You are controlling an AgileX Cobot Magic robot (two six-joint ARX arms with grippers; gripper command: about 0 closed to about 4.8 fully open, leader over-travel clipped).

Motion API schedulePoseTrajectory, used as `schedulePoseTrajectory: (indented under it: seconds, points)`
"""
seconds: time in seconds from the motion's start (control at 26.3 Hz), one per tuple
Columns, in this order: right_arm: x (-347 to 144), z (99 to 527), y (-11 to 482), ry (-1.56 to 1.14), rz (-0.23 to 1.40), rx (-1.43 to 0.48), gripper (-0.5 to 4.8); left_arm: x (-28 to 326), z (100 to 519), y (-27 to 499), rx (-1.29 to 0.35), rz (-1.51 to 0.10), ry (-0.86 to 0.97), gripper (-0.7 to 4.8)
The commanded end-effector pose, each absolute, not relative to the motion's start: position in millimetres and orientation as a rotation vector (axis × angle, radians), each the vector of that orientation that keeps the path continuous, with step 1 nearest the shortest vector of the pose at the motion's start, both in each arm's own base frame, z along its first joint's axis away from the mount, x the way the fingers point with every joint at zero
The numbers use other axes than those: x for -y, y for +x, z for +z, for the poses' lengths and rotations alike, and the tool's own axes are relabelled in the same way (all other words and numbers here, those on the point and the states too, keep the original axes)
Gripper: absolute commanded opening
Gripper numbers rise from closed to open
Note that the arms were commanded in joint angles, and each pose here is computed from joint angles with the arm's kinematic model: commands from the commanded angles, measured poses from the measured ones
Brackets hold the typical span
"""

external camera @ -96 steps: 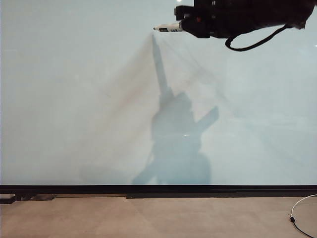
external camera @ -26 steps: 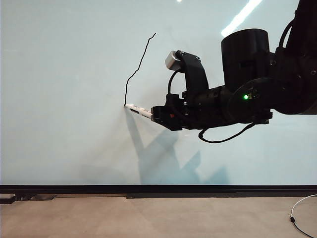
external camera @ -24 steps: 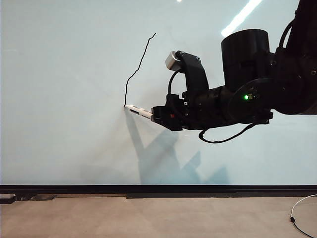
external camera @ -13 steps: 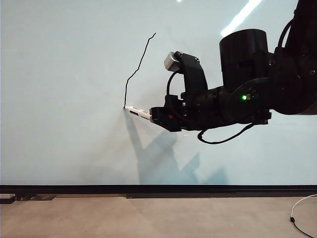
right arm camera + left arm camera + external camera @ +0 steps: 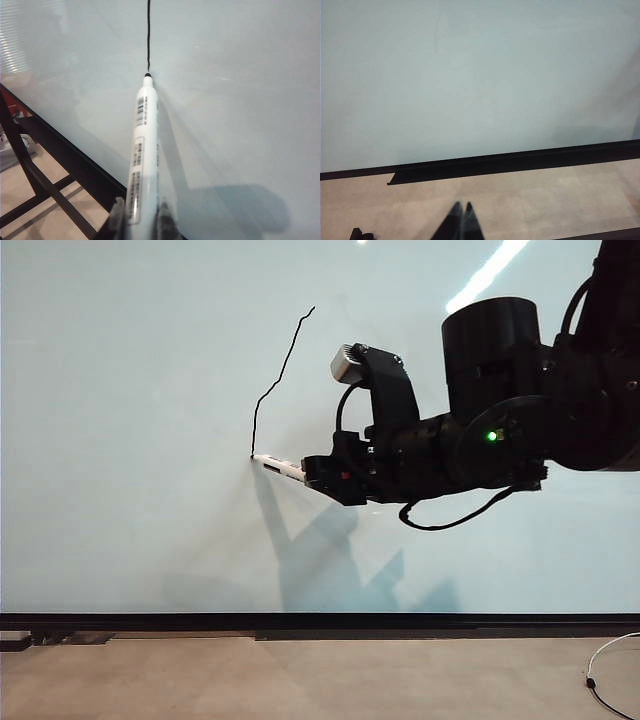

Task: Pick up the pen on the shelf to the right of the whiteboard and draw a triangle.

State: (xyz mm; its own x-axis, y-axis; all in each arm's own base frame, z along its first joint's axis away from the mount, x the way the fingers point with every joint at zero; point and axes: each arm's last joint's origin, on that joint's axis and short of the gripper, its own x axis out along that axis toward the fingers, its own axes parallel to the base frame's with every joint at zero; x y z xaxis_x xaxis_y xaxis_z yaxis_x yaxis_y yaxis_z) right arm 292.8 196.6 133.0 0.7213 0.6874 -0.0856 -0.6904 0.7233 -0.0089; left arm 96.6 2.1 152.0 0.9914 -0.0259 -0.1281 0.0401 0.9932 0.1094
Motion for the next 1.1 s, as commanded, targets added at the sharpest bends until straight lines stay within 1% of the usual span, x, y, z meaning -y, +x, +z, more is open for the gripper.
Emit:
schedulePoseTrajectory:
  seconds: [0.04, 0.3, 1.1]
  points:
    - [-185.0, 142.3, 294.1, -0.037, 0.693, -0.038, -0.06, -2.0, 153.7, 96.5, -0.118, -0.033, 0.113, -0.05]
    - [-139.7, 145.8, 289.3, -0.038, 0.581, -0.047, -0.05, -2.0, 153.7, 96.5, -0.117, -0.033, 0.113, -0.05]
    - [-73.1, 145.5, 263.4, -0.033, 0.387, -0.035, -0.05, -2.0, 153.7, 96.5, -0.117, -0.033, 0.113, -0.05]
